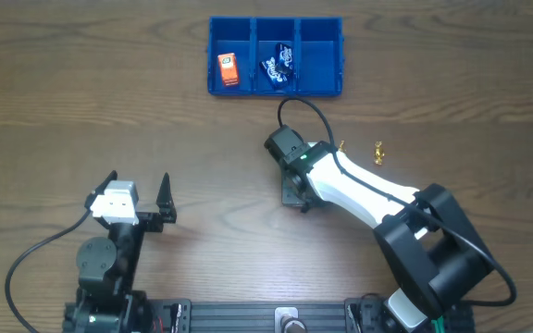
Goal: Sort Candies Into Trays
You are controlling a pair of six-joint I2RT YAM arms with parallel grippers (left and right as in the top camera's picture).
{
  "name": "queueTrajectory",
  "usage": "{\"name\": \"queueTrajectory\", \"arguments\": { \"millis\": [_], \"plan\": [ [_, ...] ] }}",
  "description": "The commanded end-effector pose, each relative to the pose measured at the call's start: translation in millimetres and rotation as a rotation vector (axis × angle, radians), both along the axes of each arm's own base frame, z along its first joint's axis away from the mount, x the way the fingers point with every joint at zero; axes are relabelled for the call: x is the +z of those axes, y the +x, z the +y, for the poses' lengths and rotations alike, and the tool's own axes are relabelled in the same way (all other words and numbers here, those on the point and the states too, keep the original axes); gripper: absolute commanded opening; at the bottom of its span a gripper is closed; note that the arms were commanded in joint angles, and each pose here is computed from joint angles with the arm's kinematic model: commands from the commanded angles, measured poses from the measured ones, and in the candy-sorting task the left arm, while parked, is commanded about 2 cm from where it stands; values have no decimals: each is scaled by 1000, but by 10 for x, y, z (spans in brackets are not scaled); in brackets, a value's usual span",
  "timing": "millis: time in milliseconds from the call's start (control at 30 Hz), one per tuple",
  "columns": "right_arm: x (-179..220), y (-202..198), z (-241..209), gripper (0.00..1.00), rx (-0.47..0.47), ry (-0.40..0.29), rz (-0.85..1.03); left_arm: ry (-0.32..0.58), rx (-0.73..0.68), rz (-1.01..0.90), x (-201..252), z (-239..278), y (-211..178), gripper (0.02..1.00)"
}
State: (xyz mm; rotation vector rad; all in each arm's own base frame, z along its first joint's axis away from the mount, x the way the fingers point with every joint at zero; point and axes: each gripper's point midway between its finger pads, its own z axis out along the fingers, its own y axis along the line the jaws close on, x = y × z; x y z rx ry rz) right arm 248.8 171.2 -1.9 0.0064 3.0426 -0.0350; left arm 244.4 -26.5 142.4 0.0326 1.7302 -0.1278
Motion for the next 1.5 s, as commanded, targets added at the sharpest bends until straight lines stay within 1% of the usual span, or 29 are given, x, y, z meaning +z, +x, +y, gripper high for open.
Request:
{"name": "queueTrajectory", "arguments": {
  "millis": [33, 100, 167, 233, 300, 367, 500, 600, 667, 700, 767, 833, 933, 1133, 1167, 1233, 1300, 1333, 1433, 1500],
  "plan": [
    [59, 60, 11, 137, -10, 14, -36, 13, 7, 48, -173, 18, -13, 996],
    [280, 184, 37, 117, -13, 32, -109, 13, 7, 48, -173, 18, -13, 998],
    [661, 399, 17, 102, -28, 28, -236, 13, 7, 48, -173, 18, -13, 998],
    [1100, 625, -63, 97, -62, 0, -358, 13, 7, 48, -173, 18, -13, 998],
    [1481, 855, -167, 91, -96, -28, -442, 13, 7, 48, -173, 18, -13, 996],
    [1854, 1165, -257, 84, -113, -37, -530, 12, 7, 48, -173, 18, -13, 998],
    [2253, 1727, -331, 91, -105, -37, -649, 12, 7, 48, -173, 18, -13, 998],
    [2267, 2097, -418, 91, -116, -58, -670, 13, 7, 48, -173, 18, -13, 998],
    [2167, 2282, -457, 93, -131, -71, -662, 13, 7, 48, -173, 18, -13, 996],
    [2103, 2354, -456, 93, -123, -74, -654, 13, 7, 48, -173, 18, -13, 998],
    [1914, 2508, -423, 102, -121, -59, -641, 13, 7, 48, -173, 18, -13, 998],
    [1838, 2573, -391, 128, -119, -50, -644, 13, 7, 48, -173, 18, -13, 998],
    [1785, 2639, -372, 215, -121, -47, -654, 12, 7, 48, -172, 18, -13, 998],
    [1734, 2678, -354, 264, -121, -45, -656, 13, 7, 48, -173, 18, -13, 996],
    [1734, 2677, -352, 318, -121, -45, -656, 13, 7, 48, -173, 18, -13, 998],
    [1731, 2673, -347, 560, -119, -44, -654, 12, 7, 48, -173, 18, -13, 998],
    [1715, 2656, -326, 715, -90, -44, -642, 13, 7, 48, -173, 18, -13, 998],
    [1729, 2650, -316, 733, -86, -40, -643, 13, 7, 48, -172, 18, -13, 998],
    [1844, 2605, -331, 735, -88, -32, -659, 13, 7, 48, -173, 18, -13, 998],
    [1984, 2478, -380, 733, -91, -24, -677, 13, 7, 48, -173, 18, -13, 996]
  ]
}}
